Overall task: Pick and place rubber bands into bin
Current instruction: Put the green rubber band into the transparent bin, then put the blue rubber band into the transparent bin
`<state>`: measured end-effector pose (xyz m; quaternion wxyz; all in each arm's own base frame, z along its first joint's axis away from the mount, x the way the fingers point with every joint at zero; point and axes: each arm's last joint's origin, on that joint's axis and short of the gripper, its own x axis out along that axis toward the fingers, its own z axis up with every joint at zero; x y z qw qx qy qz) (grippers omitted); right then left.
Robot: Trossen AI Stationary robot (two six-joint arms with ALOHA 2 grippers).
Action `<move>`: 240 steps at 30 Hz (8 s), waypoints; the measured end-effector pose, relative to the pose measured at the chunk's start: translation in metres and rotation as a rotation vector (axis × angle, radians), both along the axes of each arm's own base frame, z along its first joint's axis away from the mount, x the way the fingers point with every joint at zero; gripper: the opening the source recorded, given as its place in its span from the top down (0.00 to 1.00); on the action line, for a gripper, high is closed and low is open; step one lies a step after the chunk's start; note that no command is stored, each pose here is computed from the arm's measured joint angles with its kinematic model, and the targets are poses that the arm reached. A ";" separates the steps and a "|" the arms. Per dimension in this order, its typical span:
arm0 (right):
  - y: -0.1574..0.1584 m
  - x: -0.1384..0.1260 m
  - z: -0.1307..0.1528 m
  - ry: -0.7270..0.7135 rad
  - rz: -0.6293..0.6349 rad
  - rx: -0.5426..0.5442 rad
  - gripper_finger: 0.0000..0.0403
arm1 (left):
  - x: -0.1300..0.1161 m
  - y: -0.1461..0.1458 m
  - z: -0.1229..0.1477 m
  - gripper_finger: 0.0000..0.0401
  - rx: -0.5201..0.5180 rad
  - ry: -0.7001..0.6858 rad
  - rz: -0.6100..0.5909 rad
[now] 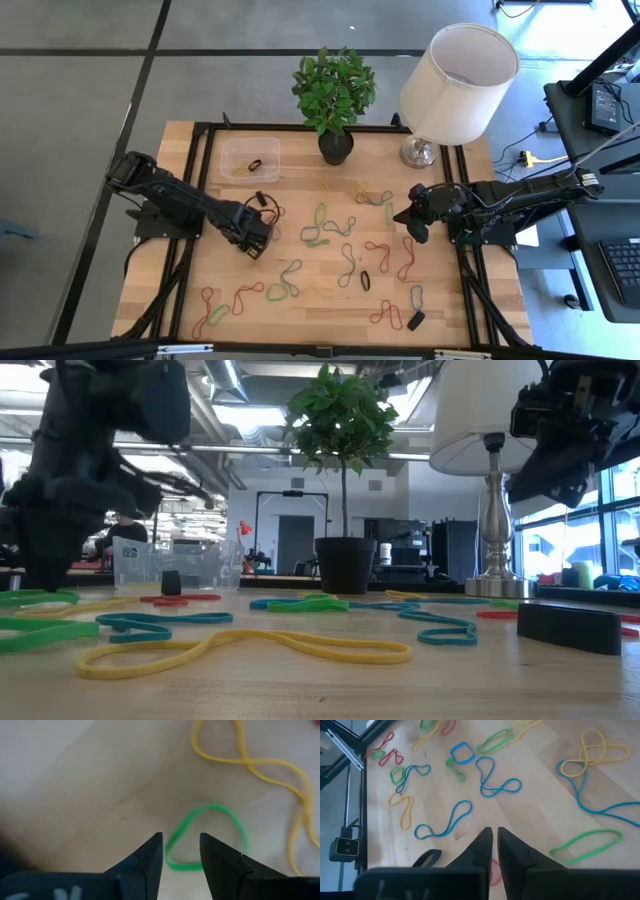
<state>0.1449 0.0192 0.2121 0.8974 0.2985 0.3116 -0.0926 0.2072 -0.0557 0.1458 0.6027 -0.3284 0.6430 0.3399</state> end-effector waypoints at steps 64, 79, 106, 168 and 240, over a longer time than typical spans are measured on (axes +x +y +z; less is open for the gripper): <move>-0.007 0.006 0.010 -0.156 -0.324 0.021 0.92 | 0.036 0.252 0.041 0.99 0.153 -0.002 -0.766; -0.007 0.006 0.010 -0.157 -0.346 0.036 0.92 | 0.043 0.257 0.022 0.83 0.111 -0.016 -0.900; -0.007 0.006 0.010 -0.145 -0.306 -0.016 0.92 | -0.013 0.175 0.159 0.72 0.404 -0.294 -0.261; 0.153 0.016 -0.056 0.925 -0.523 0.438 0.73 | -0.014 -0.013 0.140 1.00 0.406 -0.874 -0.653; 0.057 0.135 0.147 -0.139 0.351 -0.652 1.00 | 0.162 -0.017 0.118 0.48 0.751 -1.550 -0.441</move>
